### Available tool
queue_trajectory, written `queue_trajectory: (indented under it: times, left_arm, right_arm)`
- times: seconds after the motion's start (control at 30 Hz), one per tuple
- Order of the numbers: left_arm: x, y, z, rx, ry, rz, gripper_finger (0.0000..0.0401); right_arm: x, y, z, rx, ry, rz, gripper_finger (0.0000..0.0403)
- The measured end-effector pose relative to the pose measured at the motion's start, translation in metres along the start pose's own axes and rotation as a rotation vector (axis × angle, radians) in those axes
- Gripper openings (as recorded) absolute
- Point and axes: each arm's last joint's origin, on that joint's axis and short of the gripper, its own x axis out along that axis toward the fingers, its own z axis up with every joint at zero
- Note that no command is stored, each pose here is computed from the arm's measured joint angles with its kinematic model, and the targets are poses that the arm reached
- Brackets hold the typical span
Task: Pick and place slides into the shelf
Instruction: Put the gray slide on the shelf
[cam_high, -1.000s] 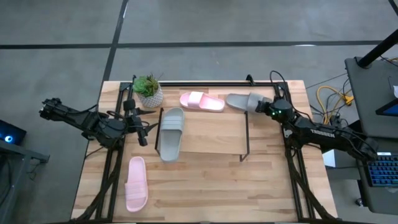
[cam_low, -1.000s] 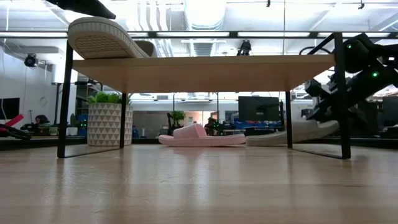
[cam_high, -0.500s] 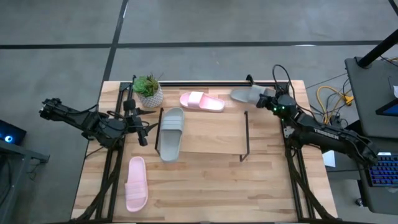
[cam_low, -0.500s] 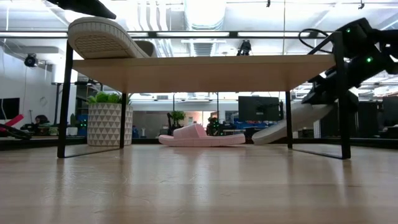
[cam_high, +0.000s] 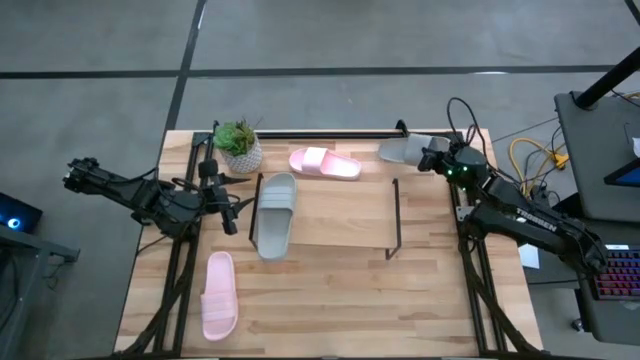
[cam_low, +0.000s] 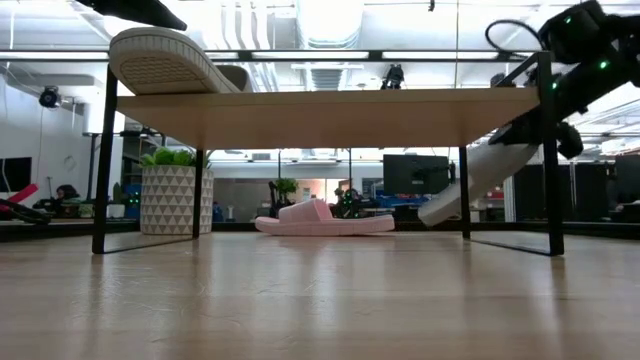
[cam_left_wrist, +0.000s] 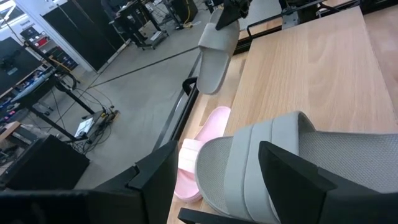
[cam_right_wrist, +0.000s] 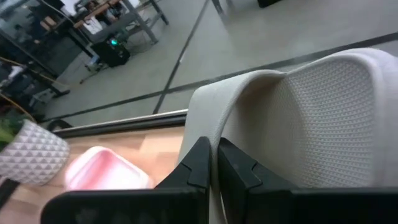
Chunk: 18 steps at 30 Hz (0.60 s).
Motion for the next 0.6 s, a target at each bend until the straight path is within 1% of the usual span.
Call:
queue_trajectory:
  times: [0.6]
  left_arm:
    - [0.0, 0.0, 0.0, 0.0, -0.001, 0.0, 0.0208]
  right_arm:
    - [-0.035, 0.035, 0.045, -0.078, -0.145, 0.185, 0.0011]
